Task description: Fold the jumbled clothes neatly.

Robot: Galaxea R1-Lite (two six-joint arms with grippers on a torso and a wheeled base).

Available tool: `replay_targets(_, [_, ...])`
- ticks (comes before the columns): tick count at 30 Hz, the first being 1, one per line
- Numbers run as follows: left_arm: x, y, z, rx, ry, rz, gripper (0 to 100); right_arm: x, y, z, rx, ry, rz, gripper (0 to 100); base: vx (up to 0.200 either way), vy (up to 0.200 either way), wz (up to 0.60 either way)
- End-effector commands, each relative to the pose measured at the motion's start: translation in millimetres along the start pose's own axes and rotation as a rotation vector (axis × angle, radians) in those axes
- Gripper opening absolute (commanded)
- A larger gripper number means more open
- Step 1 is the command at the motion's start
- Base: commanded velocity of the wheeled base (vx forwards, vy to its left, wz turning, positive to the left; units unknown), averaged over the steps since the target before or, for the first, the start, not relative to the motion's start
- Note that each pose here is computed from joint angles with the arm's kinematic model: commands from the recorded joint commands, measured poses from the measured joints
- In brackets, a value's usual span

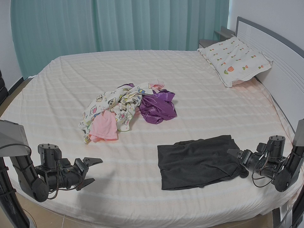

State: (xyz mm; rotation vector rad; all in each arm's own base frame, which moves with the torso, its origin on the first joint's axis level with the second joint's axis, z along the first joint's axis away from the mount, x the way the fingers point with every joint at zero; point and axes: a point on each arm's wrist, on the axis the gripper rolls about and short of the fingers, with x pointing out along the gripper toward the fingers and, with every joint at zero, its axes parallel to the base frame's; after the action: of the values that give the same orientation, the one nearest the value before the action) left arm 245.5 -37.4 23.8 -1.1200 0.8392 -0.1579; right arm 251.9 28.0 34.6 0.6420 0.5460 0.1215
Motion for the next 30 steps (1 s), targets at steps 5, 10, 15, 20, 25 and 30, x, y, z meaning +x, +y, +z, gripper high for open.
replay_targets(5, [-0.1, 0.8, -0.3, -0.001, 0.000, 0.004, 100, -14.1, -6.3, -26.8, 0.015, 0.100, -0.040, 100, 0.000, 0.000, 0.00])
replay_targets(10, [-0.1, 0.8, -0.4, -0.001, 0.002, 0.003, 100, -7.9, -11.8, -32.9, 0.013, 0.109, -0.046, 100, 0.000, 0.000, 0.00])
replay_targets(15, [0.1, 0.5, -0.1, 0.000, 0.001, 0.002, 100, -0.9, -18.5, -36.7, 0.010, 0.084, -0.061, 100, 0.000, 0.000, 0.00])
replay_targets(20, [0.1, 0.5, -0.1, 0.000, 0.001, 0.002, 100, -2.9, -21.0, -38.8, 0.002, 0.068, -0.106, 0, 0.000, 0.000, 0.00])
replay_targets(25, [0.1, 0.5, -0.1, 0.000, 0.001, 0.002, 100, -8.3, -23.0, -40.9, -0.006, 0.076, -0.129, 0, 0.000, 0.000, 0.00])
replay_targets(30, [-0.1, 0.8, -0.4, -0.001, 0.002, 0.003, 100, -14.5, -28.2, -36.9, -0.019, 0.059, -0.154, 0, 0.000, 0.000, 0.00])
